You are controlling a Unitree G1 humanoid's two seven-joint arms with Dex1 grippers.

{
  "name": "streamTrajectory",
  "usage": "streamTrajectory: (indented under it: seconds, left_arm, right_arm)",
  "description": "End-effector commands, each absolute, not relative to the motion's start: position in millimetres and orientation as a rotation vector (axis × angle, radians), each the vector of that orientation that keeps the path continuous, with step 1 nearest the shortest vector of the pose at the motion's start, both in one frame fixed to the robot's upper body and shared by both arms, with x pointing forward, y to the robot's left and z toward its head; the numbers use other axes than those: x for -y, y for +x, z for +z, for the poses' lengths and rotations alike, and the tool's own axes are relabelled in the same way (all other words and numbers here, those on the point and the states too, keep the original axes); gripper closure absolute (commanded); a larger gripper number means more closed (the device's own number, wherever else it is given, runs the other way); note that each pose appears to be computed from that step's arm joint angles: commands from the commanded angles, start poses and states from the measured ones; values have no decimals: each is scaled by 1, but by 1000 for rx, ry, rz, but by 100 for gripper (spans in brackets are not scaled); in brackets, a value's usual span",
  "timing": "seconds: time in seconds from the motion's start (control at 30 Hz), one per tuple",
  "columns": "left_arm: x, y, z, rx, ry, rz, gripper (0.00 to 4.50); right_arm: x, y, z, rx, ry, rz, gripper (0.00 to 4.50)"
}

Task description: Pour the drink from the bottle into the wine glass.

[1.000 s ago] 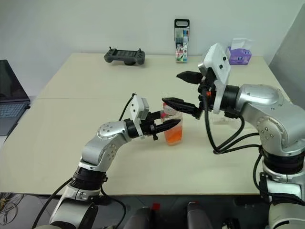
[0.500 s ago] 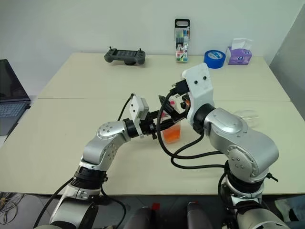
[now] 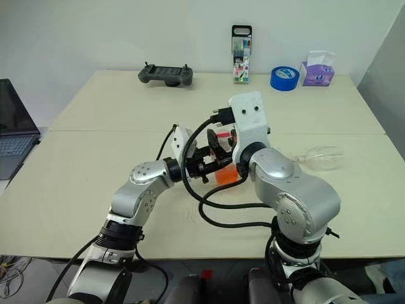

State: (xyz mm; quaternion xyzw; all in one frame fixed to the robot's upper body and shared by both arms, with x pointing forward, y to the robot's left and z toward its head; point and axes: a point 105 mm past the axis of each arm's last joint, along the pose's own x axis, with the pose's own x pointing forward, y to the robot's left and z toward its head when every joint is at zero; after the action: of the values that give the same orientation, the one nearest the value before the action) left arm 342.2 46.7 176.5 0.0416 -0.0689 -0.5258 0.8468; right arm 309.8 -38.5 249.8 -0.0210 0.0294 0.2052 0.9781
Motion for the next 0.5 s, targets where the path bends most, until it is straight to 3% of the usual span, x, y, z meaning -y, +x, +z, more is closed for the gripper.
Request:
streamTrajectory:
  seconds: [0.03,0.3,0.4,0.5]
  left_arm:
    - [-42,341,193,221,103,-1116,274]
    - [-43,343,195,224,110,-1115,274]
    - [-44,343,195,224,112,-1113,274]
    - [-44,343,194,223,114,-1112,274]
  right_arm:
    - [36,313,259,-16,-32,390,0]
    - [33,318,256,-25,-18,377,0]
    - [38,319,256,-29,-28,354,54]
    - [40,319,255,-36,-36,349,155]
